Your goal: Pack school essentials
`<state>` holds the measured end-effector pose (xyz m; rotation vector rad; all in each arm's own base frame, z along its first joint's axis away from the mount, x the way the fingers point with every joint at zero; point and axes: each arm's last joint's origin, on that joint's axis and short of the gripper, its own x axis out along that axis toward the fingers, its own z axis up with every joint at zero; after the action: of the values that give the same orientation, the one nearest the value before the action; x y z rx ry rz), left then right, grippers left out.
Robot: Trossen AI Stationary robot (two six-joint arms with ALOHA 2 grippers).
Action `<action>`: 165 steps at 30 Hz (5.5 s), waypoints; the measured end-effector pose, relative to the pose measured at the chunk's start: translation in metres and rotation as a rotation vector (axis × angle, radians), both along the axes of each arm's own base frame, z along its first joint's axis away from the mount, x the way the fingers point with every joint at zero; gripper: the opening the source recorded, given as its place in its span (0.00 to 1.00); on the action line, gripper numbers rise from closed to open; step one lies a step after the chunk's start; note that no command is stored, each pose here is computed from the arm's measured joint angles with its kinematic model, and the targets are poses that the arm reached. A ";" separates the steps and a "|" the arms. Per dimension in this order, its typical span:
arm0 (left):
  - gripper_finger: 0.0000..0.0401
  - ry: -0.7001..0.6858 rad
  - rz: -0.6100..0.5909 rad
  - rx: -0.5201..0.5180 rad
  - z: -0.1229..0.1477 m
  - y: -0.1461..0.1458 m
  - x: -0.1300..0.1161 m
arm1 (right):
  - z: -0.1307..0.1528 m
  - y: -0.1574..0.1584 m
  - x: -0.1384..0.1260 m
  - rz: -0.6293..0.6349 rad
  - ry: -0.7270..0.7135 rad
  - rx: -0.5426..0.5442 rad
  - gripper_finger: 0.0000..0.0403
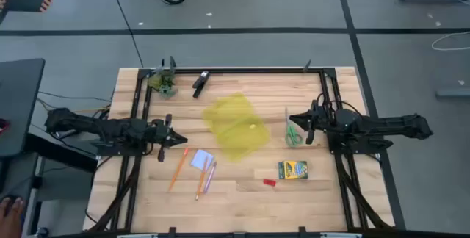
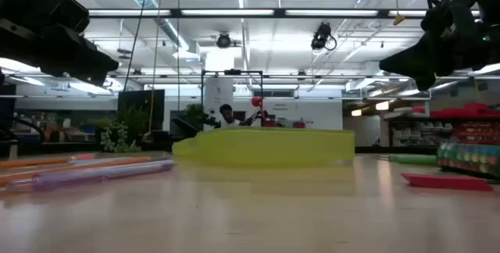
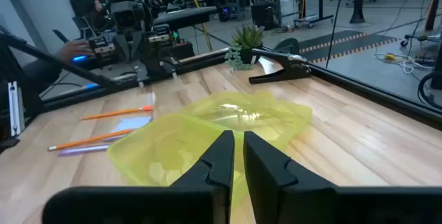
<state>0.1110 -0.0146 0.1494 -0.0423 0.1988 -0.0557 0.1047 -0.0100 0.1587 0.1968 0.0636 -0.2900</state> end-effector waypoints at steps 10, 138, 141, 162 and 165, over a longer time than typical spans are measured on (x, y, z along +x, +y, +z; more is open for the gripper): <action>0.07 0.000 0.000 0.000 0.000 0.000 0.000 | 0.000 0.000 0.000 0.000 0.001 0.000 0.10; 0.06 -0.253 0.066 0.148 0.024 0.000 0.001 | -0.001 -0.002 0.004 -0.089 -0.069 0.261 0.10; 0.06 -0.253 0.070 0.119 0.024 0.000 0.001 | -0.003 -0.002 0.006 -0.111 -0.049 0.259 0.10; 0.04 -0.240 0.120 0.235 0.024 0.004 0.002 | -0.006 -0.001 0.018 -0.031 0.040 0.111 0.10; 0.03 -0.240 0.118 0.258 0.024 0.004 0.002 | -0.004 0.000 0.020 -0.025 0.076 0.150 0.10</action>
<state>0.1127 -0.0107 0.1730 0.2088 -0.0379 0.0829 0.1252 -0.0104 0.1543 0.3359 0.1585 -0.3182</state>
